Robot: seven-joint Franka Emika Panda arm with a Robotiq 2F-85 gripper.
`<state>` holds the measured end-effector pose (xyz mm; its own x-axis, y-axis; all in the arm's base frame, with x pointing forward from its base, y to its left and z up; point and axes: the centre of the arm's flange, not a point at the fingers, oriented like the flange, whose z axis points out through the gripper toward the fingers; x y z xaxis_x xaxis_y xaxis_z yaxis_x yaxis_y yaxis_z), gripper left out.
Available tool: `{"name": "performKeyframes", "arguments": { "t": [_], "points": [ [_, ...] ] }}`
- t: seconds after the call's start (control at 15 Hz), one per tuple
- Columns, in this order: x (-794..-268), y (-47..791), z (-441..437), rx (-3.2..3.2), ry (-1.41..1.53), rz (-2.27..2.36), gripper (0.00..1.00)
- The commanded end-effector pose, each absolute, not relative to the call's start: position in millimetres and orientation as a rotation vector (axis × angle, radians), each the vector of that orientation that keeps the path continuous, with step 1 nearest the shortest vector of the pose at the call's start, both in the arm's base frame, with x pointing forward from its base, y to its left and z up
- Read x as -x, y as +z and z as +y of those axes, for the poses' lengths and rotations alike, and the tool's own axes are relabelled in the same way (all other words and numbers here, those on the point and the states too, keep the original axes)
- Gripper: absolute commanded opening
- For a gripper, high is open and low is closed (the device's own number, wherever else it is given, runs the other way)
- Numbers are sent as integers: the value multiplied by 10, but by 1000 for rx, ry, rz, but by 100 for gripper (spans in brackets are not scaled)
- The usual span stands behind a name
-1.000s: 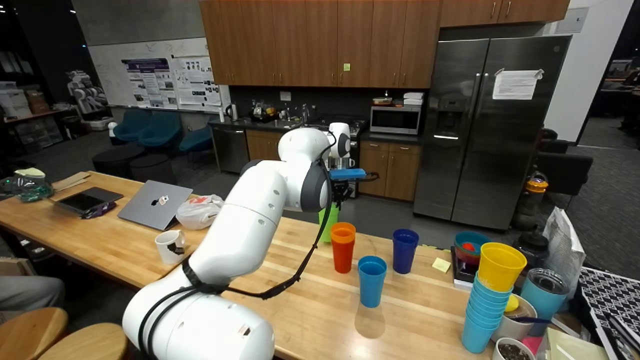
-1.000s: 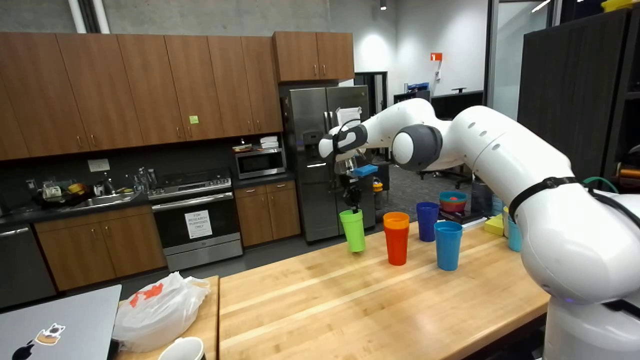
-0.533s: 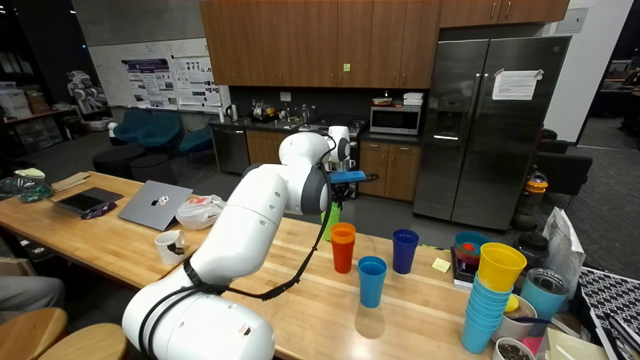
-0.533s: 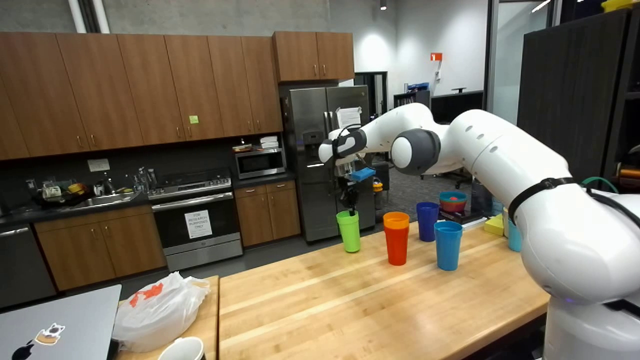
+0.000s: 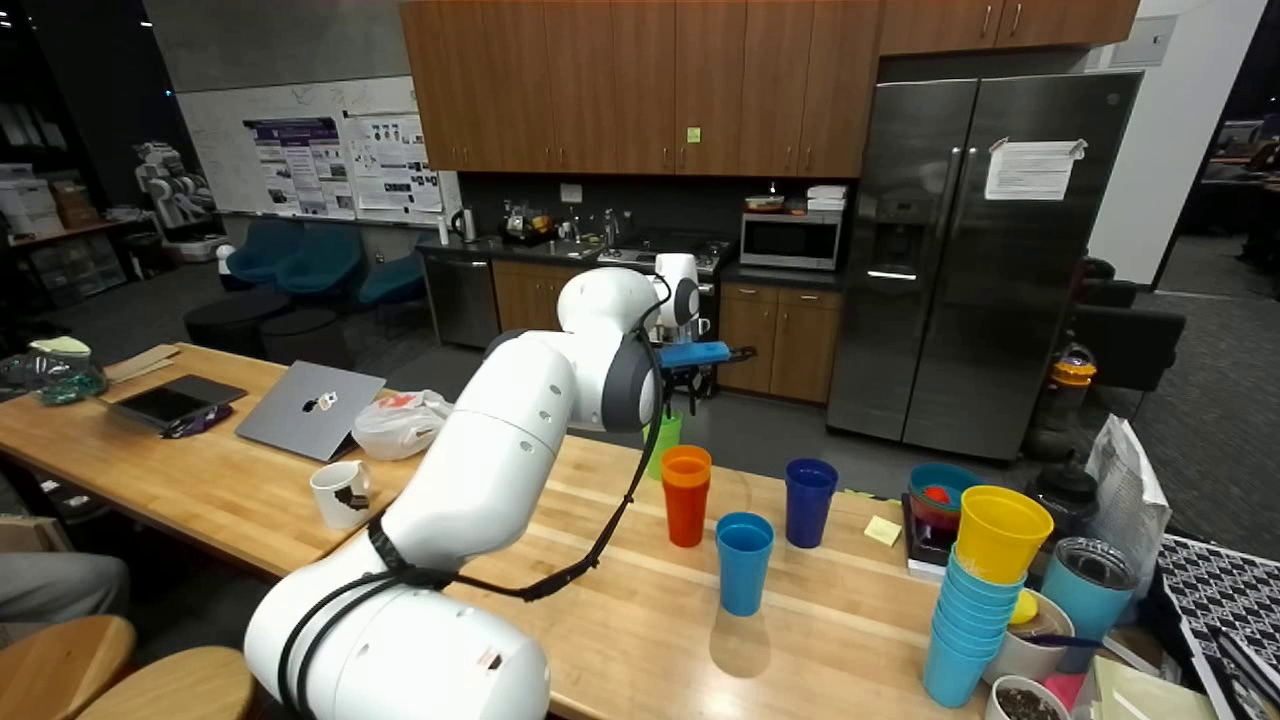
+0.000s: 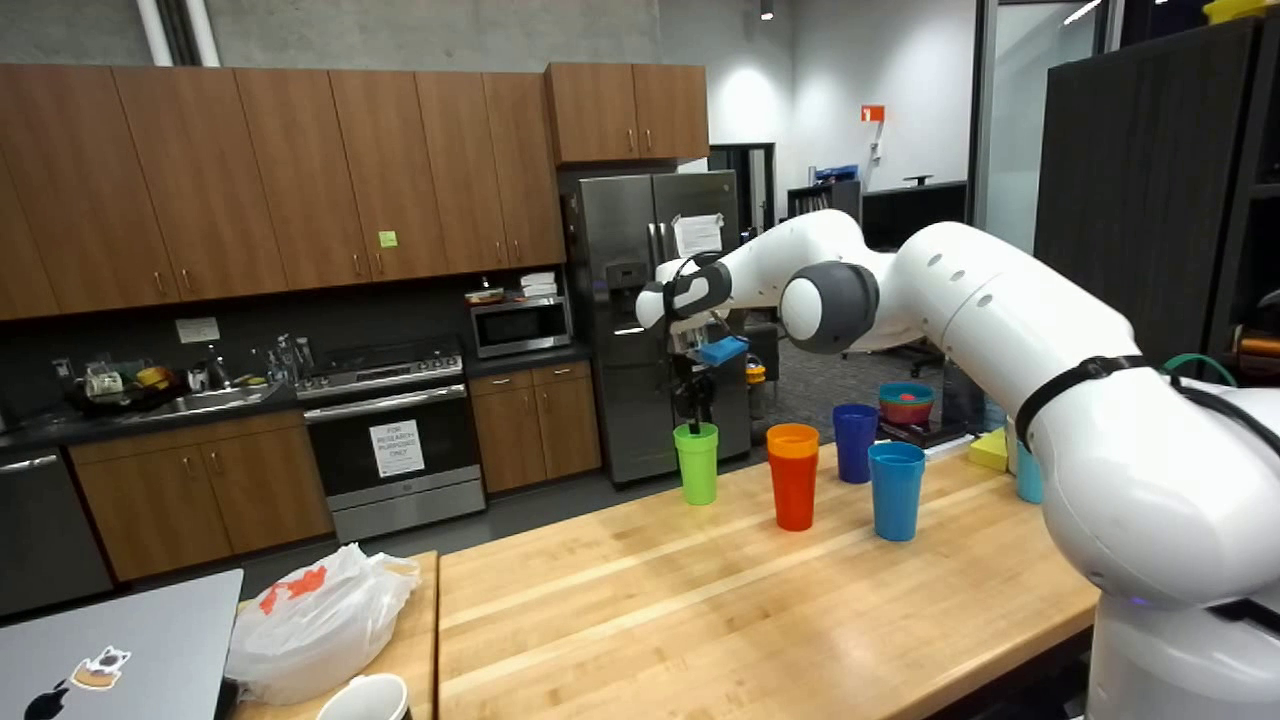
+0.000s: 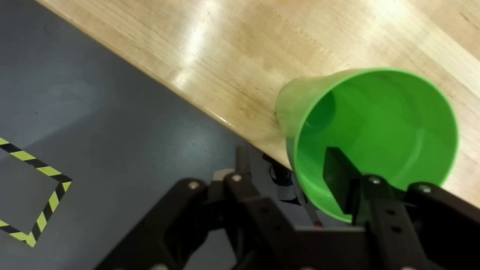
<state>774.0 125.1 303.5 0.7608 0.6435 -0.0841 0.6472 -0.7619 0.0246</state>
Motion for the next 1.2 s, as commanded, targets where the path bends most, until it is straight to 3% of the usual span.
{"name": "performKeyframes", "arguments": {
  "t": [0.0, 0.07, 0.2, 0.6, 1.13],
  "points": [
    [-7704, 3395, 1077, -2876, -45, 1010, 87],
    [-7688, 3498, 1021, -2874, -35, 994, 94],
    [-7622, 3786, 874, -2866, 11, 961, 100],
    [-7395, 4558, 508, -2848, 150, 866, 100],
    [-7002, 4642, 579, -2875, 126, 828, 100]
  ]
}}
